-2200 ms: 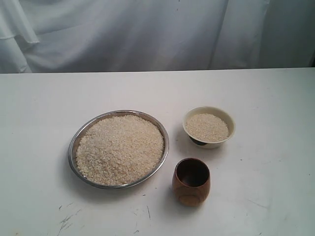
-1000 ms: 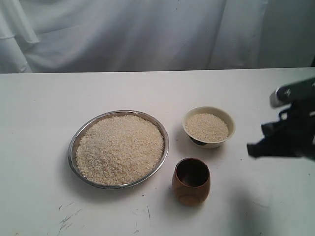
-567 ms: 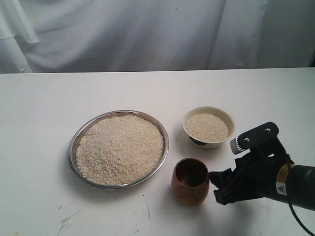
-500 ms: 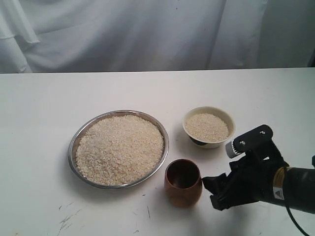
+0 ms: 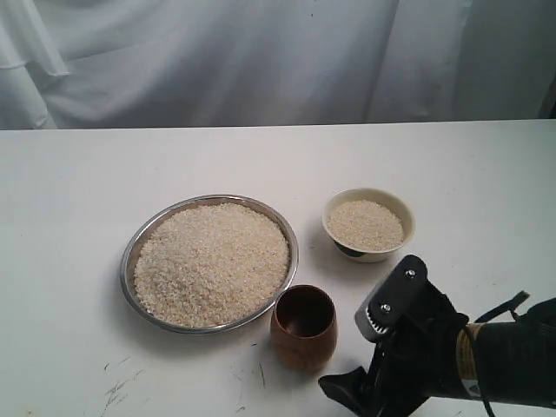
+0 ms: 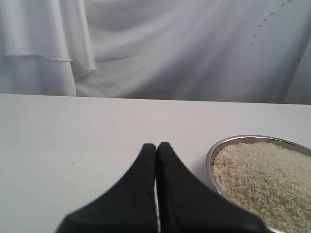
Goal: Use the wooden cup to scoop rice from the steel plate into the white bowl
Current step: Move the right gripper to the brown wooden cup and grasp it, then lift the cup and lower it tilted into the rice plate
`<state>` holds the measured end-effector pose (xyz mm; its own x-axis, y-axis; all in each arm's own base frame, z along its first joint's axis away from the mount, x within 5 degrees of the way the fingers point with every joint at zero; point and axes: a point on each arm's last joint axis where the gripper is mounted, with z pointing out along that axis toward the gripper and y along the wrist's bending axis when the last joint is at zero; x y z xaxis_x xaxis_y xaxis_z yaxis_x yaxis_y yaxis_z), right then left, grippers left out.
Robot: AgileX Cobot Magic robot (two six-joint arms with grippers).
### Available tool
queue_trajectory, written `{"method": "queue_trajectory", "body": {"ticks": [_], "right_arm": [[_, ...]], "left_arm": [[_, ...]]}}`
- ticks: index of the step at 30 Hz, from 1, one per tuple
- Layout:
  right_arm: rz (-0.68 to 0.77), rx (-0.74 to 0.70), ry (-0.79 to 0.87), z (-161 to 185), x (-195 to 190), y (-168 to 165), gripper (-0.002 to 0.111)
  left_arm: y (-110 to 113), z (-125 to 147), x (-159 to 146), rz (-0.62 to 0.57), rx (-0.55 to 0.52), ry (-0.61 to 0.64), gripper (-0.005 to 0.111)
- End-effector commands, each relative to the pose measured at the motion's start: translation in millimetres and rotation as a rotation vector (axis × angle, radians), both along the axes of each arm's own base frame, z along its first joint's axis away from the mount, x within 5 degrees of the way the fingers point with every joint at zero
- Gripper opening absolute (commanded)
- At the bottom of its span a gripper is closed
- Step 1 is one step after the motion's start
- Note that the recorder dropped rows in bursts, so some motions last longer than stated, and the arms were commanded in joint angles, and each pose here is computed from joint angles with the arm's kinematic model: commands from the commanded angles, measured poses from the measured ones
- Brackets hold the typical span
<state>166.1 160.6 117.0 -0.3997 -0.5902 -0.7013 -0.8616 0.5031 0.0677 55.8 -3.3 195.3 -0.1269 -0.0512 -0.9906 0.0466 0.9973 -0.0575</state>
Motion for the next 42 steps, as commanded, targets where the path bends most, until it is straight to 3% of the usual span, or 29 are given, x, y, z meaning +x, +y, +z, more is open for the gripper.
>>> {"method": "queue_trajectory", "body": {"ticks": [1, 4, 10, 26, 30, 33, 36, 42], "right_arm": [[0.043, 0.101, -0.052, 7.6, -1.8, 8.7, 0.076], [-0.055, 0.123, -0.072, 6.7, 6.0, 7.5, 0.077], [-0.069, 0.164, -0.02, -18.1, 10.0, 14.3, 0.077], [-0.051, 0.134, -0.008, -17.3, 35.2, 34.2, 0.074], [-0.049, 0.121, -0.004, -18.3, 34.8, 33.5, 0.059], [-0.06, 0.097, 0.006, -19.2, 34.8, 31.7, 0.034], [-0.09, 0.058, 0.017, -16.1, 34.9, 27.8, 0.002], [-0.156, -0.116, -0.004, 7.1, 40.7, 15.3, 0.0]], "left_arm": [[-0.2, -0.9, -0.1, -0.004, 0.0, -0.005, 0.0], [-0.2, -0.9, -0.1, -0.004, 0.0, -0.005, 0.0], [-0.2, -0.9, -0.1, -0.004, 0.0, -0.005, 0.0], [-0.2, -0.9, -0.1, -0.004, 0.0, -0.005, 0.0], [-0.2, -0.9, -0.1, -0.004, 0.0, -0.005, 0.0], [-0.2, -0.9, -0.1, -0.004, 0.0, -0.005, 0.0], [-0.2, -0.9, -0.1, -0.004, 0.0, -0.005, 0.0], [-0.2, -0.9, -0.1, -0.004, 0.0, -0.005, 0.0]]}}
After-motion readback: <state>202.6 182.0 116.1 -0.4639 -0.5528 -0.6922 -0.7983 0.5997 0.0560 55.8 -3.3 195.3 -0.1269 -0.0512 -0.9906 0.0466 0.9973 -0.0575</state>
